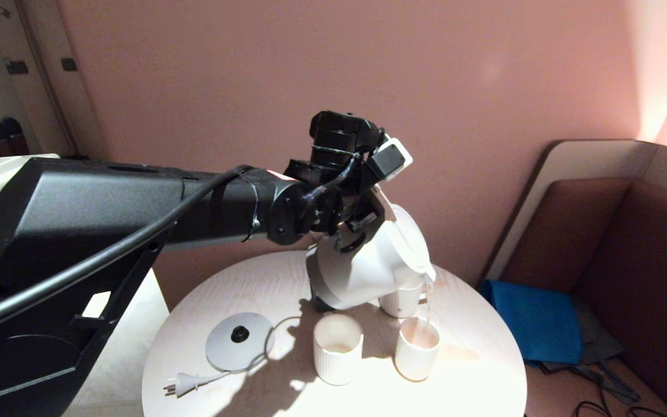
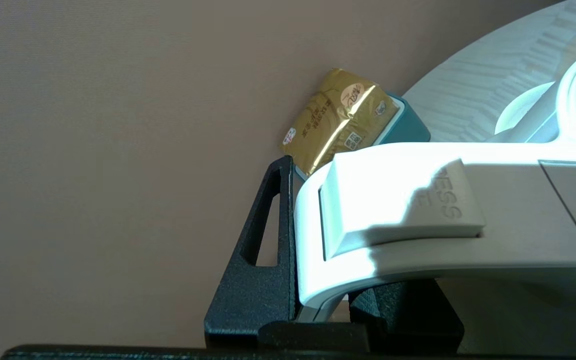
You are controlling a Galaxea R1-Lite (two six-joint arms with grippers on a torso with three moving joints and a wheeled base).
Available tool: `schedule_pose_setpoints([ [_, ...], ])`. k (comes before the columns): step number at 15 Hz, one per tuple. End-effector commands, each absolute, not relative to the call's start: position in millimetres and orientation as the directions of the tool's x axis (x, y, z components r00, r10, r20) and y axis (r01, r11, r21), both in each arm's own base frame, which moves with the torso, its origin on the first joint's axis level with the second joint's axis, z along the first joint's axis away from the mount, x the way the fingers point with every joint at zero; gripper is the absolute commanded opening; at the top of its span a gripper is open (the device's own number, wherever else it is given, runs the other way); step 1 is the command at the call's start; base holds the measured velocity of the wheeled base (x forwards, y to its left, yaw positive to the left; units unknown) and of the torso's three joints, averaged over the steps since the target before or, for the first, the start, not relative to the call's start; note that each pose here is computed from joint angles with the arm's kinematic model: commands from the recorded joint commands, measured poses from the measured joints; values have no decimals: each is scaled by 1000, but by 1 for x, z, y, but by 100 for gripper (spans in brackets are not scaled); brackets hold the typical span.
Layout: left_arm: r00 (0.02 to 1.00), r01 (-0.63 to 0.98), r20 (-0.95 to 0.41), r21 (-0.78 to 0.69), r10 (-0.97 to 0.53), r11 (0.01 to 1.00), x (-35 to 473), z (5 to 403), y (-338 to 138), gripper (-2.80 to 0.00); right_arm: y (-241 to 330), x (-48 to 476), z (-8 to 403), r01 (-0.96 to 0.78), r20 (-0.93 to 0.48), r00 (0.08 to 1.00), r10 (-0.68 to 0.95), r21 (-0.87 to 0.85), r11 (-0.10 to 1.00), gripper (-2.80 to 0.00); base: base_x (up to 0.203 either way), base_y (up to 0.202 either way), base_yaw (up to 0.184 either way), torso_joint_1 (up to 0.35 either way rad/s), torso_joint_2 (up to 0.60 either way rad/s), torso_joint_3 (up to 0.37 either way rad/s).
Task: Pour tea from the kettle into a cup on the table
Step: Pour water into another cup
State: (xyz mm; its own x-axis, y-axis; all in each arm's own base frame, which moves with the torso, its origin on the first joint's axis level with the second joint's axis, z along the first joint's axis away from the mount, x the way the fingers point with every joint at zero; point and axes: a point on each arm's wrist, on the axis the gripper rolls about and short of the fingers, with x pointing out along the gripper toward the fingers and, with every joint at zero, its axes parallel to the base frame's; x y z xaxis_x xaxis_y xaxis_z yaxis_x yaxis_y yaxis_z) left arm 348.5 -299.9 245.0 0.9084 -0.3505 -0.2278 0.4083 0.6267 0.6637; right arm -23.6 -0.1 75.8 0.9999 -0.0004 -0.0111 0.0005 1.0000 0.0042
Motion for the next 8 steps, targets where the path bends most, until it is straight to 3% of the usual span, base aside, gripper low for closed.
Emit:
schedule_pose_setpoints([
  [1, 913, 399, -226, 668, -340, 627, 349, 245, -300, -280, 0, -24, 76, 0, -12, 1000, 0, 5, 1000, -280, 0, 0, 0, 0, 0, 0],
  [8, 914, 397, -227, 671, -336, 627, 349, 245, -299, -280, 0, -24, 76, 0, -12, 1000, 0, 5, 1000, -280, 0, 0, 0, 0, 0, 0],
])
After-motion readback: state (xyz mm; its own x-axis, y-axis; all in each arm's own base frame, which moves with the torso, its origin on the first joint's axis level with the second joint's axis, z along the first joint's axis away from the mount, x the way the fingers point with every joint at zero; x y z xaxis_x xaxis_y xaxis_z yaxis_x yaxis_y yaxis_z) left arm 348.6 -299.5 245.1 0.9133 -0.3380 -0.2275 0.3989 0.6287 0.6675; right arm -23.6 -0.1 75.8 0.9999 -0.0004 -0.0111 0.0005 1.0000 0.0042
